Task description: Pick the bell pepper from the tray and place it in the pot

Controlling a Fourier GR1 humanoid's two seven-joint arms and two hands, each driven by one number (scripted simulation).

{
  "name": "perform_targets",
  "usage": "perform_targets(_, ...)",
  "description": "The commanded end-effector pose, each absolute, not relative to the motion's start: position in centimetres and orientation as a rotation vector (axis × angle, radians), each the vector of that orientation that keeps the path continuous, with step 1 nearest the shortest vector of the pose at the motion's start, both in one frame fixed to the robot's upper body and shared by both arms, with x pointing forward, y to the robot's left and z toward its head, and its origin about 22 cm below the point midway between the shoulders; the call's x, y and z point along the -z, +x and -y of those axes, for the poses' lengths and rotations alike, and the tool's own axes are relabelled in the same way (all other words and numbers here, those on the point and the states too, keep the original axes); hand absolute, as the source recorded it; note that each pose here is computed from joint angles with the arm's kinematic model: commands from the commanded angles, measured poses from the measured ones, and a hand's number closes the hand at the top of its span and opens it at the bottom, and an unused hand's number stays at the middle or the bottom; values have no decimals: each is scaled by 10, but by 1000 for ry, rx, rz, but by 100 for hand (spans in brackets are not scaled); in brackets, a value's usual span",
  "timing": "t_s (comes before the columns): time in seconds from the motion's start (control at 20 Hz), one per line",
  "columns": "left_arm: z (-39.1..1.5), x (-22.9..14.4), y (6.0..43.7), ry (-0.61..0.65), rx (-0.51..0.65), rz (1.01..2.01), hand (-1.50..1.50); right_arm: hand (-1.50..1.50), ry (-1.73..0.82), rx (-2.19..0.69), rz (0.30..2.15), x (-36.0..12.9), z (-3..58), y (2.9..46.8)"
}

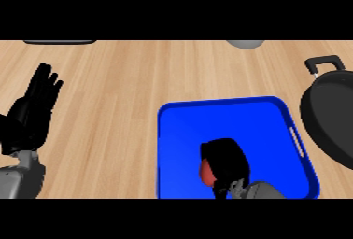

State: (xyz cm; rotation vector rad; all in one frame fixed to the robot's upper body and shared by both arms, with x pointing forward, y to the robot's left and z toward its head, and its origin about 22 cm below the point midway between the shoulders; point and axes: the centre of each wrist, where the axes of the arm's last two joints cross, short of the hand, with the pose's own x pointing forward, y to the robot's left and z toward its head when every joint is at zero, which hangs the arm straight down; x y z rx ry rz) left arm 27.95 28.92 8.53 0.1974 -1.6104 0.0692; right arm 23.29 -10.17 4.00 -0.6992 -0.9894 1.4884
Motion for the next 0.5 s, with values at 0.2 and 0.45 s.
perform_targets(0.2, -296, -85, 281, 220, -102, 1613, 0, 150, -399, -1415, 1191, -59, 114, 149)
perform_targets(0.45, -275, -86, 284, 206, -84, 1609, 0, 150, -458, -1427, 1233, -58, 159, 117)
